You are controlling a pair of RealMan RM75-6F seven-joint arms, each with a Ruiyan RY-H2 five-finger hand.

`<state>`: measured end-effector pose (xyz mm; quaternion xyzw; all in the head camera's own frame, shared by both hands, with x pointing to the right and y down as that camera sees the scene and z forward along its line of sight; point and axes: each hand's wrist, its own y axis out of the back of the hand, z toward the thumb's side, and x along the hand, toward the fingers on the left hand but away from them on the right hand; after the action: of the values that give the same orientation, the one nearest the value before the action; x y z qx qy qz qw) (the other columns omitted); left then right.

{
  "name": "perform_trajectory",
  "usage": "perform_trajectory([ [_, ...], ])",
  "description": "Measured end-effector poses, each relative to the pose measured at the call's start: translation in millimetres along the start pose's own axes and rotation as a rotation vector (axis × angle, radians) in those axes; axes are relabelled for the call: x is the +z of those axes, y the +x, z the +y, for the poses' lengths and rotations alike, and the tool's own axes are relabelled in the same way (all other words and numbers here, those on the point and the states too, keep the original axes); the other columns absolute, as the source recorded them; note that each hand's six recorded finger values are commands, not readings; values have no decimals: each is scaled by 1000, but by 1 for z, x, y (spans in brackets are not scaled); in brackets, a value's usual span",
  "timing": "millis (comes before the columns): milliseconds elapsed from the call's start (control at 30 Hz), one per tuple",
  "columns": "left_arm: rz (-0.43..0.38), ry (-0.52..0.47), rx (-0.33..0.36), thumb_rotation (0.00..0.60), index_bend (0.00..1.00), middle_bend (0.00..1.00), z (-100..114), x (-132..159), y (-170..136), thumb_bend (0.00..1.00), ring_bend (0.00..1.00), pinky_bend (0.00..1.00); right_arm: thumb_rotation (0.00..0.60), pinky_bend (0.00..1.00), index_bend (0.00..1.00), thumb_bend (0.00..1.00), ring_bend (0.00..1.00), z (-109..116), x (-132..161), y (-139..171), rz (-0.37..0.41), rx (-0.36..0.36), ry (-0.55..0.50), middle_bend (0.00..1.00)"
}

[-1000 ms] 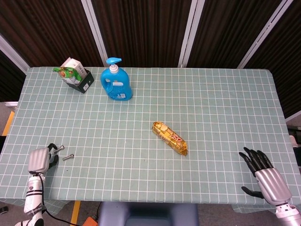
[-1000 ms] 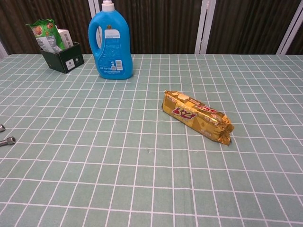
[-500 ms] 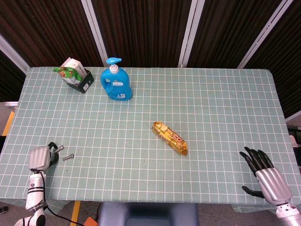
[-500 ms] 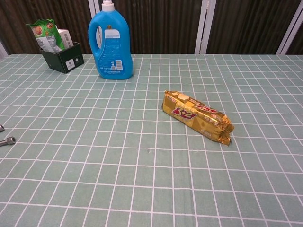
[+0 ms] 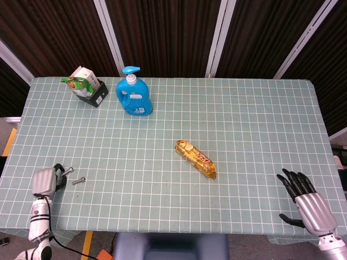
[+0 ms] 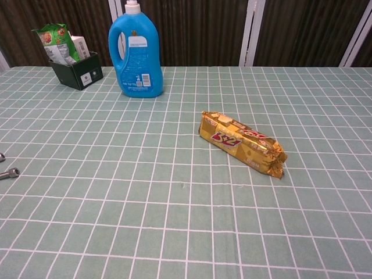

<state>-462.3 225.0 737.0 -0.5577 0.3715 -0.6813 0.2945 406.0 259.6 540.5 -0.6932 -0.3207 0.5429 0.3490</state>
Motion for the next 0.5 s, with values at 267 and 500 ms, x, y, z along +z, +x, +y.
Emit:
perform_trajectory([
  [267,0,7,-9,600,499,1000,0,-1,2,412,1000,1000,600,0,0,149,0,0,0,0,1,-1,1,0],
  [500,1,5,-4,600,531,1000,2,-1,2,416,1000,1000,600,0,0,149,0,0,1,1,2,0,1,0],
])
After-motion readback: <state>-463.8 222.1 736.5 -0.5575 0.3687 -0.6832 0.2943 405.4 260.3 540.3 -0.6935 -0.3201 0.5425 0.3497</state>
